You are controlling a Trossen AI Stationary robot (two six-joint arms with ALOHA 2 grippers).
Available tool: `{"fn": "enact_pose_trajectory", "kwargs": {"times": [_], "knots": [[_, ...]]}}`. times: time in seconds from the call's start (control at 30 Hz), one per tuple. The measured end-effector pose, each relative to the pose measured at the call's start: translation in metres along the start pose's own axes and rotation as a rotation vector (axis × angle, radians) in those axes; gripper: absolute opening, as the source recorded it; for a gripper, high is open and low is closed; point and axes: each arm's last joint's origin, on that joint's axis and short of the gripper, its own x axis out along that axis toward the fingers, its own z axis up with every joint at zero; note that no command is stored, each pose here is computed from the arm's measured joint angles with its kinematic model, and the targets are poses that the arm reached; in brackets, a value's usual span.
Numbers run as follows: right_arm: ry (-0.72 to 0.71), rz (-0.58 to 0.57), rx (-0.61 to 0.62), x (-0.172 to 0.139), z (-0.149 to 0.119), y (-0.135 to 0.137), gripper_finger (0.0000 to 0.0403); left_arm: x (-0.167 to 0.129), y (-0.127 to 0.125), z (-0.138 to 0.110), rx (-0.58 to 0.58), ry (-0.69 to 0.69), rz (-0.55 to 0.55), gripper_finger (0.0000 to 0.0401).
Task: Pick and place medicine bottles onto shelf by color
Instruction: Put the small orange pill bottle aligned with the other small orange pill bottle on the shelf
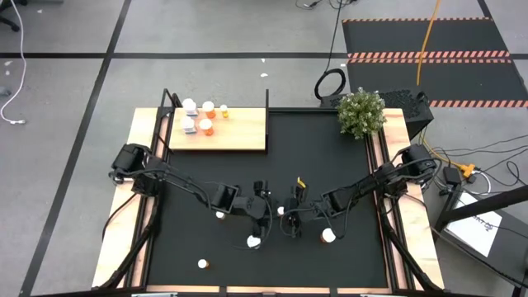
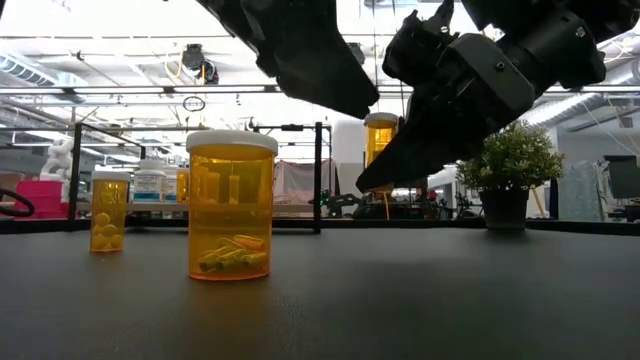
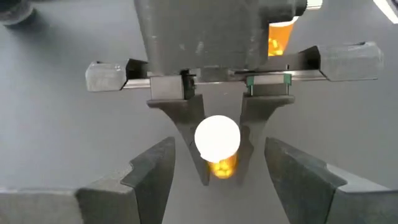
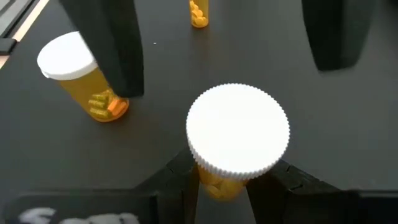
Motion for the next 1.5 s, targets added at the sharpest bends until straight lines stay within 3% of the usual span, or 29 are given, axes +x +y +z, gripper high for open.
{"fn": "enact_pose_trajectory", "kwargs": {"times": [0.37,1.03,1.5], "knots": [[-0.016,0.007,-0.031,-0.0001,0.0015,0.0009,0.0102,0.0107,0.0027,-0.0031,0.001,0.0,-0.05,0.025],[-0.024,0.012,-0.033,-0.0002,0.0023,0.0014,0.0102,0.0114,0.0057,-0.0022,-0.006,-0.006,-0.043,0.0133],[-0.027,0.013,-0.032,-0.0002,0.0026,0.0015,0.0102,0.011,0.006,-0.0033,-0.028,0.009,-0.051,0.0143]]}}
